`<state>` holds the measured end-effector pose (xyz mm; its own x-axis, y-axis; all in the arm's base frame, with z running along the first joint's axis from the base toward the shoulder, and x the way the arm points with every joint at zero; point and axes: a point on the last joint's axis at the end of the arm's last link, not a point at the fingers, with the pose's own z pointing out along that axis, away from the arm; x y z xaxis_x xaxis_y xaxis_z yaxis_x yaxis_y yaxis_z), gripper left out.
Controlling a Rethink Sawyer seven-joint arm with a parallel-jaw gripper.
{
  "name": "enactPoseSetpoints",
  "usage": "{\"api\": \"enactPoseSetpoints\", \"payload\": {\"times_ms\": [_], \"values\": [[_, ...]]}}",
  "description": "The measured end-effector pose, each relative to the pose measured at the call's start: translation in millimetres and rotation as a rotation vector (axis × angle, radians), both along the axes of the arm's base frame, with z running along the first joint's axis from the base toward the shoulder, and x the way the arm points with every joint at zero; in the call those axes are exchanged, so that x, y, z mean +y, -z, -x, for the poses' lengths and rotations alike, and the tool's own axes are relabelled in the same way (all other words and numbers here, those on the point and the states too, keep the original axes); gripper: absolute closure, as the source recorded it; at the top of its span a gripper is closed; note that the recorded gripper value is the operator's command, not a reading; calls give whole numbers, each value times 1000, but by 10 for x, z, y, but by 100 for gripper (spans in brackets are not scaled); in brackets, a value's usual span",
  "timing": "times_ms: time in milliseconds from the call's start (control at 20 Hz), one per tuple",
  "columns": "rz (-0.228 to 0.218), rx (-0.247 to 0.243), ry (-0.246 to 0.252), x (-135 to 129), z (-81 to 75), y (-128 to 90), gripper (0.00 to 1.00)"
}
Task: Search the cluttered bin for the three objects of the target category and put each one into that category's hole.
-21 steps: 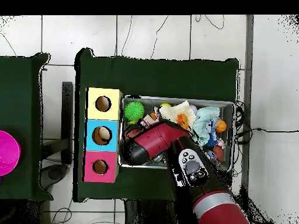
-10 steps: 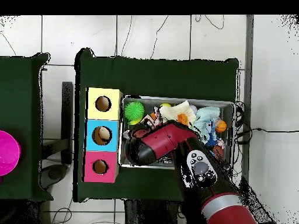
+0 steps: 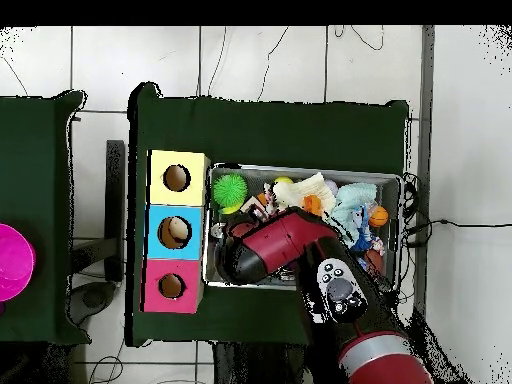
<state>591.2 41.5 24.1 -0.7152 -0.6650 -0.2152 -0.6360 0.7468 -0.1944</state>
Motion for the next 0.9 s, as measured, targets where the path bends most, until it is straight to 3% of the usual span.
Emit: {"api": "enactPoseSetpoints", "payload": {"times_ms": [400,900], "values": [[136,19,-122,26,261,231,0],[198,12,-125,-184,365,223,0]]}}
